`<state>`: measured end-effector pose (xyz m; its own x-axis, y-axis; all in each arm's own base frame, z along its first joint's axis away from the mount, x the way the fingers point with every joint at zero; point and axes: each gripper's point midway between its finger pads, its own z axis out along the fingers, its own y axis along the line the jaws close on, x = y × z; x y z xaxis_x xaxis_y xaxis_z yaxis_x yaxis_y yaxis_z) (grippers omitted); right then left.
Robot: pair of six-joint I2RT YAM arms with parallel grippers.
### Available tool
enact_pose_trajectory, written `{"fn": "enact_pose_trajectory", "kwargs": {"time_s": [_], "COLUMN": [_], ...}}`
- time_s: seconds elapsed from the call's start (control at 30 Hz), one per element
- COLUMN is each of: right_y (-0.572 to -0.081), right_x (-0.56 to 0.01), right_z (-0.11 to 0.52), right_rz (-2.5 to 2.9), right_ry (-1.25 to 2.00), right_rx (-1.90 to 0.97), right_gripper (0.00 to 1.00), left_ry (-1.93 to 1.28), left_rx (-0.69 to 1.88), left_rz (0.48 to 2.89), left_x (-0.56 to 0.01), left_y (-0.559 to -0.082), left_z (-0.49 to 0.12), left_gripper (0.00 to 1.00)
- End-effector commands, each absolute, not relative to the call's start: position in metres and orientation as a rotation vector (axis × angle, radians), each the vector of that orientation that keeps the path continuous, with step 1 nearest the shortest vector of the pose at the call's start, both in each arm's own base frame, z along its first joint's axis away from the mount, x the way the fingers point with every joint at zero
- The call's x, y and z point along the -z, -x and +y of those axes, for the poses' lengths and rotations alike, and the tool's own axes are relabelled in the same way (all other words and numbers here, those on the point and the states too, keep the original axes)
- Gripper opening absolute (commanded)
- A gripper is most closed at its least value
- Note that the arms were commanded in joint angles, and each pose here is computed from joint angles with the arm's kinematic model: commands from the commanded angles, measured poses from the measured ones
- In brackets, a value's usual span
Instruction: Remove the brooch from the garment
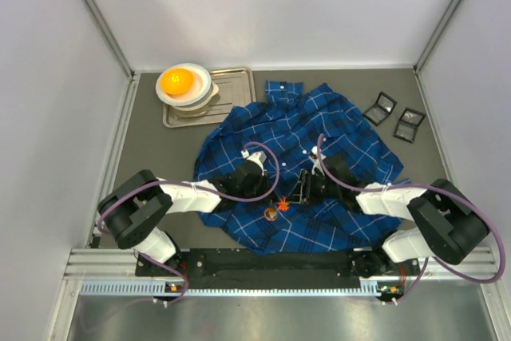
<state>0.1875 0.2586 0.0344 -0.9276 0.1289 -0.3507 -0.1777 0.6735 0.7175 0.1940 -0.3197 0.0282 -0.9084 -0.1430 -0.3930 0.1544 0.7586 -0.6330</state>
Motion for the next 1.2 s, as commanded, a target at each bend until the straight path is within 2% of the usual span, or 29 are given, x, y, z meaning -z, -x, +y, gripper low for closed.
{"fn": "enact_pose_trajectory", "kwargs": {"time_s": [0.0,0.07,0.1,0.13,0.4,0.6,0.77,0.97,1.07,1.13,1.17], "right_y": [-0.194,-0.189,-0.194,-0.182,-0.189,-0.187,-0.188,-0.185,-0.185,-0.189,-0.187], "right_x": [-0.051,-0.054,-0.054,-0.048,-0.057,-0.053,-0.056,-0.060,-0.065,-0.064,-0.068], "right_z": [0.267,0.266,0.262,0.260,0.249,0.254,0.268,0.275,0.273,0.264,0.265], "right_rz": [2.434,2.445,2.433,2.480,2.380,2.297,2.264,2.302,2.318,2.322,2.316], "right_ry": [0.105,0.128,0.134,0.168,0.313,0.441,0.466,0.401,0.350,0.308,0.310], "right_rx": [-1.145,-1.092,-1.029,-0.975,-0.759,-0.591,-0.531,-0.606,-0.725,-0.765,-0.796], "right_gripper": [0.38,0.38,0.38,0.38,0.44,0.50,0.55,0.53,0.52,0.49,0.48], "left_ry": [-0.047,-0.020,-0.009,0.015,0.179,0.282,0.221,0.043,-0.031,-0.046,-0.065], "left_rx": [1.027,1.064,1.070,1.066,1.080,0.917,0.887,0.836,0.929,0.911,0.916], "left_rz": [2.508,2.505,2.507,2.510,2.585,2.678,2.691,2.616,2.507,2.475,2.446], "left_x": [-0.044,-0.050,-0.053,-0.055,-0.066,-0.053,-0.045,-0.045,-0.062,-0.066,-0.077], "left_y": [-0.193,-0.191,-0.191,-0.193,-0.190,-0.189,-0.187,-0.194,-0.197,-0.198,-0.199], "left_z": [-0.329,-0.333,-0.334,-0.335,-0.347,-0.331,-0.328,-0.322,-0.327,-0.321,-0.319], "left_gripper": [0.09,0.06,0.00,0.00,0.00,0.00,0.00,0.00,0.25,0.46,0.48]}}
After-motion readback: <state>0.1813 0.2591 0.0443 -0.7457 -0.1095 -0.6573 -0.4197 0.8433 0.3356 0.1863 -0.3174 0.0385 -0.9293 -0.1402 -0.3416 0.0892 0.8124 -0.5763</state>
